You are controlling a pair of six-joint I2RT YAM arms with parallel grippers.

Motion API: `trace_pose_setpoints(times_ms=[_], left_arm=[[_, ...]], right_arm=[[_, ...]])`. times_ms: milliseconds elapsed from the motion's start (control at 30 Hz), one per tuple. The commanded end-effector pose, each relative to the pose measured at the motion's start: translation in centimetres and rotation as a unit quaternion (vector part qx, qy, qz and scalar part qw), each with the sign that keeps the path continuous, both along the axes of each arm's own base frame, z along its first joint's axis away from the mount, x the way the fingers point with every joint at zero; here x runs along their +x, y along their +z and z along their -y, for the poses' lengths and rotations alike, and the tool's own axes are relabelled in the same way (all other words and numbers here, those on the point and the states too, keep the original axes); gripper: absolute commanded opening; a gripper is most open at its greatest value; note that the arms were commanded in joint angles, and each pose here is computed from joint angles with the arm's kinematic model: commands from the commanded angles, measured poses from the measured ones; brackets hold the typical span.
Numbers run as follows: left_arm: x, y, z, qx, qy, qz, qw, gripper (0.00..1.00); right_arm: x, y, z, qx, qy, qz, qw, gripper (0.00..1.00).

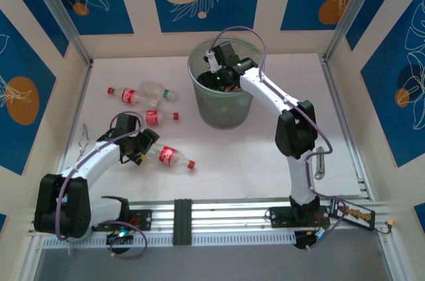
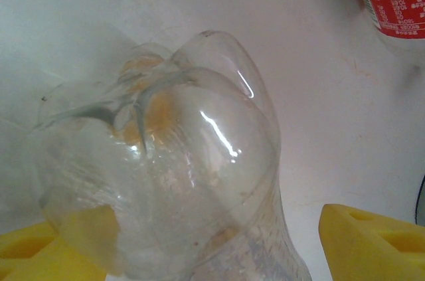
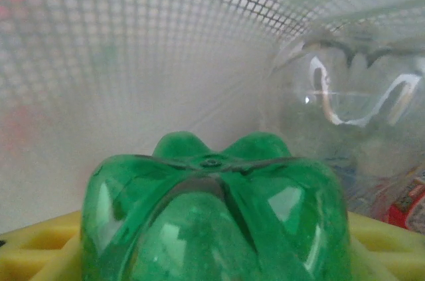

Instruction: Put the plastic bottles in the bin

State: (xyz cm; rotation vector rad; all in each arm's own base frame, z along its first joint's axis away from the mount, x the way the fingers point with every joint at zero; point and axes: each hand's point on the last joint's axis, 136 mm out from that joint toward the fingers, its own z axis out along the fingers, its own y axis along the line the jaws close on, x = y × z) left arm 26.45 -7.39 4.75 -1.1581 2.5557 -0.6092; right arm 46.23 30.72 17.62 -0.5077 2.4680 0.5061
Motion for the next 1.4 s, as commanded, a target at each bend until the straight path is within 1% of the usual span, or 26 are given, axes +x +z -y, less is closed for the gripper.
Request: trace_pose_setpoints(times_ms=[0,133,300,500,600,767,800,933,1000,1100,1233,1367], left_arm=[[-0.2,-0.5,-0.6,0.005,0.015,-0.006,1.0,0.8],[-0.2,-0.5,-0.6,0.006,0.016,-0.006,1.0,0.79],[-0.3,-0.6,-0.7,0.007,0.016,-0.007,1.0,0.78],[-0.4,-0.8,-0.7,0.008,0.018,-0.009,1.0,0.77],[-0.5,-1.0,-0.8,0.01,0.021,-0.011,1.0,0.77],[-0.4,-1.4,-0.7,0.004,0.023,-0.017,1.0,0.75],[-0.4,-1.4,-0.6,0.003,0.024,-0.017,1.0,0.74],[-0.3,-1.6,-0.6,0.003,0.027,-0.02,0.999,0.65],[-0.2,-1.5,-0.6,0.004,0.026,-0.018,0.999,0.59],[0.1,-1.1,-0.6,0.005,0.026,-0.014,1.0,0.53],[0.4,-0.2,-0.6,0.006,0.026,-0.006,1.0,0.47],[1.3,1.8,-0.8,0.011,0.025,0.016,0.999,0.43]], right_arm=[[-0.5,1.7,0.2,0.022,-0.002,0.006,1.0,0.73],[-0.7,2.1,0.2,0.023,0.001,0.008,1.0,0.8],[-0.8,4.3,0.3,0.025,0.008,0.025,0.999,0.83],[-1.4,8.7,0.9,0.021,0.018,0.064,0.998,0.85],[-2.2,11.1,1.6,0.006,0.025,0.094,0.995,0.86],[-3.9,14.5,3.5,-0.002,0.016,0.127,0.992,0.86],[-4.3,15.0,3.9,0.0,0.013,0.132,0.991,0.86],[-6.5,16.6,5.1,0.02,0.008,0.143,0.989,0.86],[-8.0,17.2,5.5,0.033,0.01,0.142,0.989,0.86],[-9.8,17.6,6.3,0.047,0.01,0.14,0.989,0.86],[-11.5,17.6,7.7,0.055,-0.003,0.134,0.989,0.86],[-12.3,17.3,9.4,0.063,-0.023,0.128,0.99,0.86]])
